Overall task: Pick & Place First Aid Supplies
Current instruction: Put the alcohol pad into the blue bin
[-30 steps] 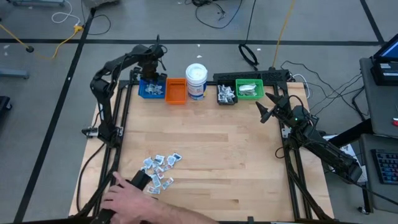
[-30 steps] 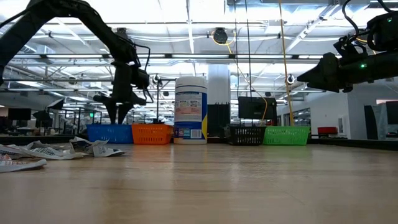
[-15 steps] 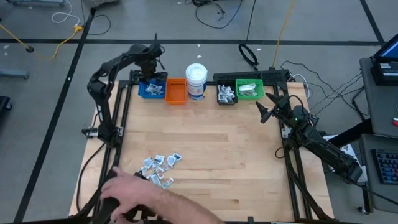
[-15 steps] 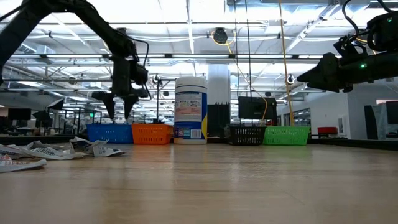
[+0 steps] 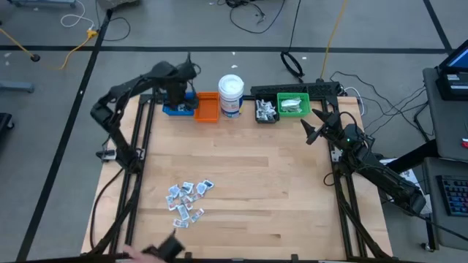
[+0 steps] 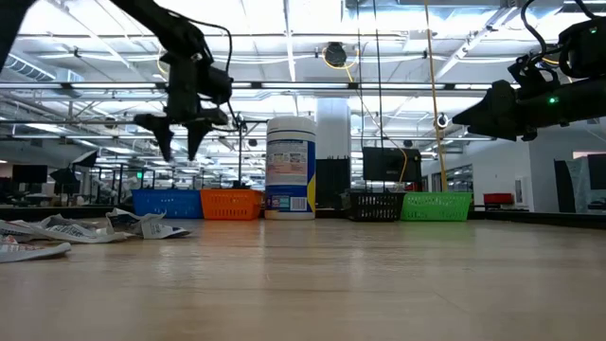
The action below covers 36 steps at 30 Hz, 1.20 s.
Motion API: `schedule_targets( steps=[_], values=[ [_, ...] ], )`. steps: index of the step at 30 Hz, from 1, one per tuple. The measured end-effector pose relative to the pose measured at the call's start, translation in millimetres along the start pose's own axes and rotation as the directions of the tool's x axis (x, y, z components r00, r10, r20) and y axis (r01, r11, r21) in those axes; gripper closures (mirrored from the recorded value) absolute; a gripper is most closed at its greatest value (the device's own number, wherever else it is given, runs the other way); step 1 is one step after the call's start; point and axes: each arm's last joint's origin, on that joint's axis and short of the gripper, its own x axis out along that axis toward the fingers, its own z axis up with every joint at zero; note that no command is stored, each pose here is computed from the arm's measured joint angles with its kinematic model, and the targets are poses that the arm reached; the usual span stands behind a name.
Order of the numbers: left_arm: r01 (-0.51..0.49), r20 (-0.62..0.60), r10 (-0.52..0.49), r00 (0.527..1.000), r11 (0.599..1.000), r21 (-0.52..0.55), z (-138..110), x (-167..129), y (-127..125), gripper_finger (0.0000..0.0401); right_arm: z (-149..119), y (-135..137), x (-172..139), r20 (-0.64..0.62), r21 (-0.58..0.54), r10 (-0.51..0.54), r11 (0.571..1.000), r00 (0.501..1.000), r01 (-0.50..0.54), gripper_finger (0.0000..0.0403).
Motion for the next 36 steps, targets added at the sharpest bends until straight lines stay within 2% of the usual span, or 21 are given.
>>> schedule_targets(
  steps=[8, 19, 28, 36],
  values=[
    [-0.062, -0.071, 0.066, 0.995, 0.996, 0.057, -81, 27, -18, 0.0157, 0, 0, 0, 0.0, 0.0, 0.0, 1.0, 1.0, 0.0, 0.005],
    [-0.115, -0.081, 0.131, 0.988, 0.978, 0.171, -185, 47, -43, 0.0157, 0, 0, 0, 0.0, 0.0, 0.001, 1.0, 1.0, -0.001, 0.005],
    [-0.143, -0.068, 0.159, 0.985, 0.97, 0.196, -248, 61, -55, 0.0157, 0, 0, 0, 0.0, 0.0, 0.0, 1.0, 1.0, 0.0, 0.005],
    [-0.169, -0.042, 0.181, 0.983, 0.965, 0.199, -278, 64, -55, 0.0158, 0, 0, 0, 0.0, 0.0, 0.001, 1.0, 1.0, -0.001, 0.005]
  ],
)
